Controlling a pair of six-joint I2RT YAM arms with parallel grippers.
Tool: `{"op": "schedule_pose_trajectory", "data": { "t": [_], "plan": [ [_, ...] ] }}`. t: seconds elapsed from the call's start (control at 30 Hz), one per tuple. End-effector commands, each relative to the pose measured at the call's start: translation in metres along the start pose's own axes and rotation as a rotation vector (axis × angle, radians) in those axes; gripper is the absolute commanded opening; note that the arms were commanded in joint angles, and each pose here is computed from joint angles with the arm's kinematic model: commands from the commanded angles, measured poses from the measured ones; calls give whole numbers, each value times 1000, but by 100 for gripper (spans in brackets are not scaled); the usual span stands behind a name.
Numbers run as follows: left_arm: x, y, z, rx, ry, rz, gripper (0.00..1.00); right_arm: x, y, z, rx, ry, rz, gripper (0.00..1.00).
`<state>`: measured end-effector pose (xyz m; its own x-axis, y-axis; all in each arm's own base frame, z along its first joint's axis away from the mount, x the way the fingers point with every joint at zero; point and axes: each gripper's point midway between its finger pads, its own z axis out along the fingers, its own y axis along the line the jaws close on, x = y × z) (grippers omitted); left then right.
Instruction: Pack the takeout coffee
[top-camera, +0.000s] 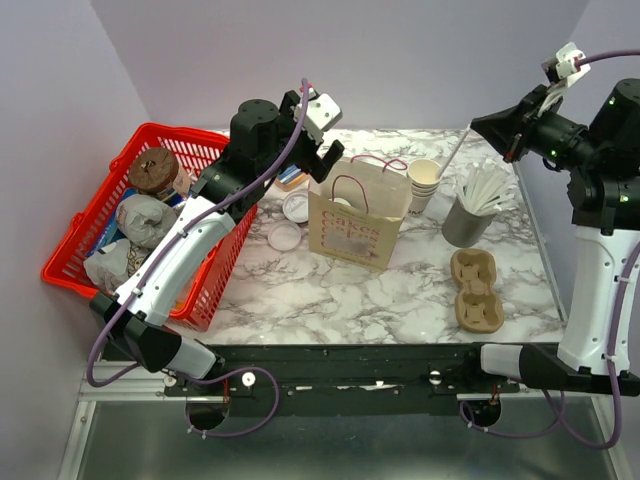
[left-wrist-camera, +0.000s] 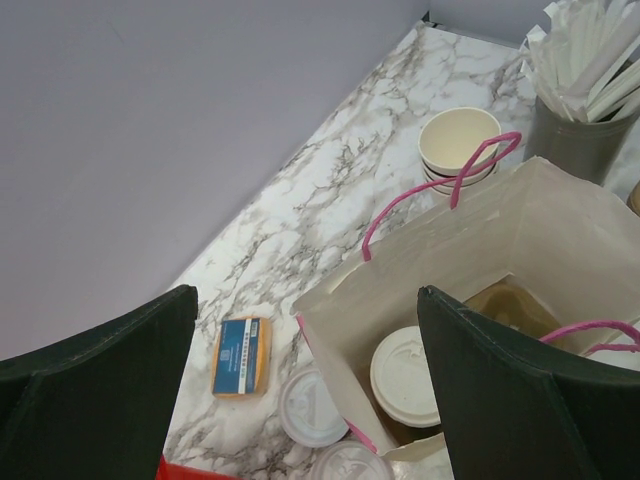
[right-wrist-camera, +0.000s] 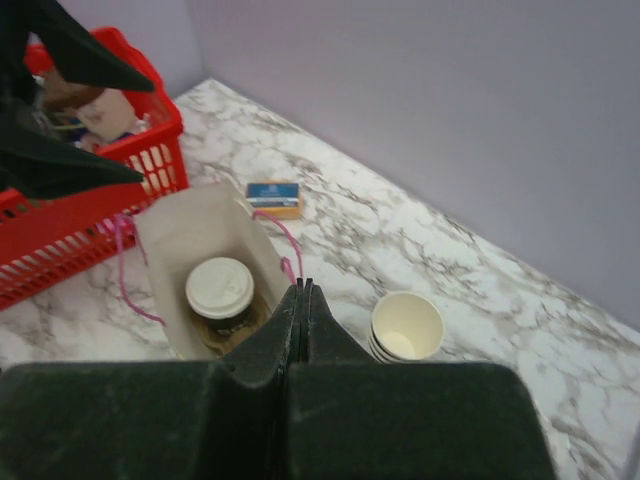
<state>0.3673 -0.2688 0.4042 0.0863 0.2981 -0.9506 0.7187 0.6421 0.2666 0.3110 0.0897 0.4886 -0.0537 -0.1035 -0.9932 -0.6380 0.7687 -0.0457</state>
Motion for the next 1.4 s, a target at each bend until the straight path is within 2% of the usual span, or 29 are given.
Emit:
{"op": "schedule_pose_trajectory", "data": {
  "t": [0.0,0.27,0.63,0.67,0.7,0.73,0.8,0.83,0.87,0.93,1.0,1.13,1.27,1.37],
  "plan": [
    [-7,17,-1,-70,-13,21,98,-42,43,-10,-198,-110,36,1],
    [-5,21,-3,-86,-7,34,98,-56,66,-9,-352,-130,165,0],
    [-4,24,-1,-91,-8,32,98,-8,82,38,-457,-1,226,0],
    [-5,24,0,-91,-9,31,98,-3,79,45,-442,11,218,3],
    [-6,24,-1,-91,-9,32,99,9,78,56,-439,53,246,17],
    [-6,24,0,-92,-10,32,99,11,74,60,-423,60,250,45],
    [-8,26,-2,-94,-13,36,98,9,63,67,-369,58,258,63],
    [-10,26,-2,-95,-15,44,99,5,61,67,-352,48,240,85],
    [-11,28,-3,-101,-18,48,98,-5,52,67,-303,21,194,91],
    [-10,29,-3,-107,-14,50,99,-10,42,66,-230,8,162,97],
    [-8,31,-5,-114,-12,48,98,1,17,70,-86,36,155,99],
    [0,30,-3,-119,3,25,99,33,-13,66,104,118,164,99],
    [5,36,1,-160,14,-19,99,62,-54,53,385,183,229,99],
    [10,43,3,-194,22,-75,99,78,-68,46,483,222,227,99]
  ]
}}
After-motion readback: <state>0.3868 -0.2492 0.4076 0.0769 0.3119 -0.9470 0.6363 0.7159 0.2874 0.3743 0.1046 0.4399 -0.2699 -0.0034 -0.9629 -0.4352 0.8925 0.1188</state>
